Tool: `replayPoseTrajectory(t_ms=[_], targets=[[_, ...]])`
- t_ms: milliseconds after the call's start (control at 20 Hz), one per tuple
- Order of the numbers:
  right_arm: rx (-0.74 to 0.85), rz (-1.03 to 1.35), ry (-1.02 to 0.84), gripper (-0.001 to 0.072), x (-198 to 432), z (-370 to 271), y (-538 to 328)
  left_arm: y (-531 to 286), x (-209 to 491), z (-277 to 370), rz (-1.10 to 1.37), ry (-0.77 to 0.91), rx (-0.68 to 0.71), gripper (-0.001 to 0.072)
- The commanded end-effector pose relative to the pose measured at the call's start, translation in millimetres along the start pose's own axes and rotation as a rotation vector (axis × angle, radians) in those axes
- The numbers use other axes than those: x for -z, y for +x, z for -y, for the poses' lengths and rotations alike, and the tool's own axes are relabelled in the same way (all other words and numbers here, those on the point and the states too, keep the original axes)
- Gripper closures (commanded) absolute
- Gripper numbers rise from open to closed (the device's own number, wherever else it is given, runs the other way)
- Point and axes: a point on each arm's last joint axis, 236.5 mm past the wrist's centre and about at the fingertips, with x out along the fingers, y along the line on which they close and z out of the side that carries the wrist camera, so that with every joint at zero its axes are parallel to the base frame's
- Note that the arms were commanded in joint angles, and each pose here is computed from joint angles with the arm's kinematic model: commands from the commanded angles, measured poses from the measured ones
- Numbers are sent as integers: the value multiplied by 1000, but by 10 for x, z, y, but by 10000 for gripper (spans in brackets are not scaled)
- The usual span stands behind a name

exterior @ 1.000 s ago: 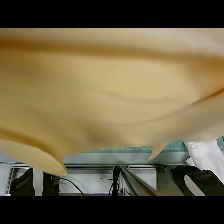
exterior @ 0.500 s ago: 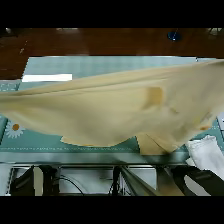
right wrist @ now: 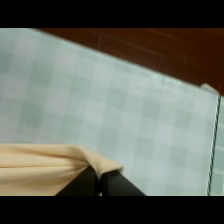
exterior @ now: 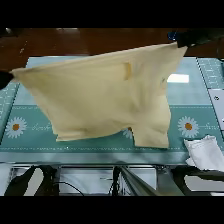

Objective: Fold the shirts.

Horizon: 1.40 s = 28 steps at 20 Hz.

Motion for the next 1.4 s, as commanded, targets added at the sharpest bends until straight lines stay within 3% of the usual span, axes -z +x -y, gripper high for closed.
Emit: replayPoseTrajectory(t_ms=[0, 250, 450, 700, 950, 1350], targets=[[-4, 218, 5, 694, -513, -71, 334, 531, -658, 270, 215, 200, 16, 677], [15, 276, 29, 693, -627, 0, 506, 1367, -580, 619, 235, 261, 49, 677], [39, 215, 168, 694, -369, 383, 876, 1930, -166, 389, 120, 300, 9, 677], [4, 102, 322, 694, 164, 764, 1484, 2251, -218, 44, 193, 280, -95, 677], [-75, 25, 256, 694, 443, 428, 1946, 2651, -11, 95, 159, 291, -90, 677], [-130, -54, 296, 694, 755, 208, 2300, 3146, 26, 60, 182, 301, -113, 677]])
